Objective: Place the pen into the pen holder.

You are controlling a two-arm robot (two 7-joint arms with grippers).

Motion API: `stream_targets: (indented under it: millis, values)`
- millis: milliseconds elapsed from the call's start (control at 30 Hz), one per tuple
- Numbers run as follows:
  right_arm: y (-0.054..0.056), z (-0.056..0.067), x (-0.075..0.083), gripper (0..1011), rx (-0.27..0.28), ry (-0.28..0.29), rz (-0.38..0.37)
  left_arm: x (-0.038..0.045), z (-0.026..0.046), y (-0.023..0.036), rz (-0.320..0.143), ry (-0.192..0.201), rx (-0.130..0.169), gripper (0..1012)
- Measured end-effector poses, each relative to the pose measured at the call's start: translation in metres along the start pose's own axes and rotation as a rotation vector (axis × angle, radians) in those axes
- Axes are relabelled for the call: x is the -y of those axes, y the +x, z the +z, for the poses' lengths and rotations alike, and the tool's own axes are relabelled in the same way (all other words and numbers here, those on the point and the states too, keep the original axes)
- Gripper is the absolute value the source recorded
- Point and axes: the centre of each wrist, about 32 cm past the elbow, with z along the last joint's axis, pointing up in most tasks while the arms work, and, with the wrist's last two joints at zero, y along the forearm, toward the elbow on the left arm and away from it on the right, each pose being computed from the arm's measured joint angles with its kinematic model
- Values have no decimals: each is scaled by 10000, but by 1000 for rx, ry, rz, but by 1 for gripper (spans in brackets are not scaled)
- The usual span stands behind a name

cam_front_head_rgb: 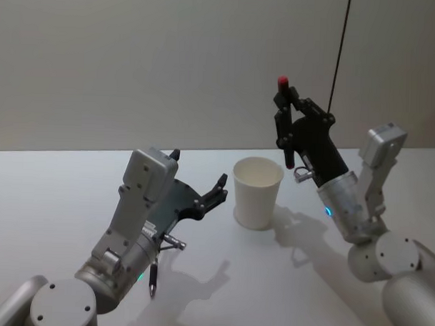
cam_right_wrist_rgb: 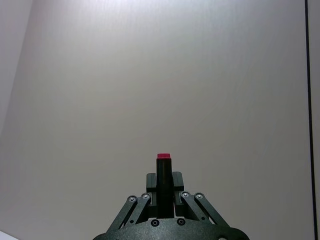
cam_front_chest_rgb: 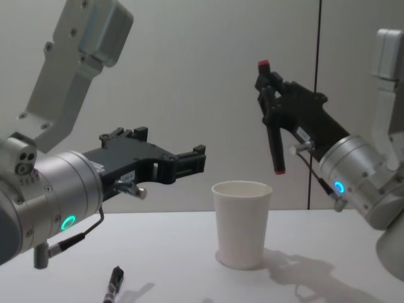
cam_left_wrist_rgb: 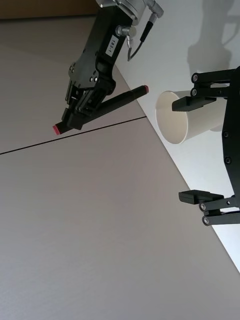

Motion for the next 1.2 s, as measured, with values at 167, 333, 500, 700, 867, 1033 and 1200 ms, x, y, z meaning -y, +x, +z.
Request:
stream_targets:
  millis: [167, 333, 500, 700, 867, 1033, 1200]
  values:
    - [-35, -73, -37, 167, -11, 2, 7, 0, 0, 0, 0, 0, 0, 1004]
    - [-65, -126, -65, 167, -19, 1, 14, 0, 0, 0, 0, 0, 0, 1004]
    - [-89, -160, -85, 167, -24, -2, 20, 0, 0, 0, 0, 0, 0, 1004]
    - [-108, -185, -107, 167, -28, -10, 25, 0, 0, 0, 0, 0, 0, 1004]
    - [-120, -199, -116, 204, -30, -18, 28, 0, 0, 0, 0, 0, 0, 1004]
    - [-121, -204, -119, 354, -30, -23, 30, 0, 0, 0, 0, 0, 0, 1004]
    - [-120, -207, -120, 493, -29, -28, 31, 0, 0, 0, 0, 0, 0, 1004]
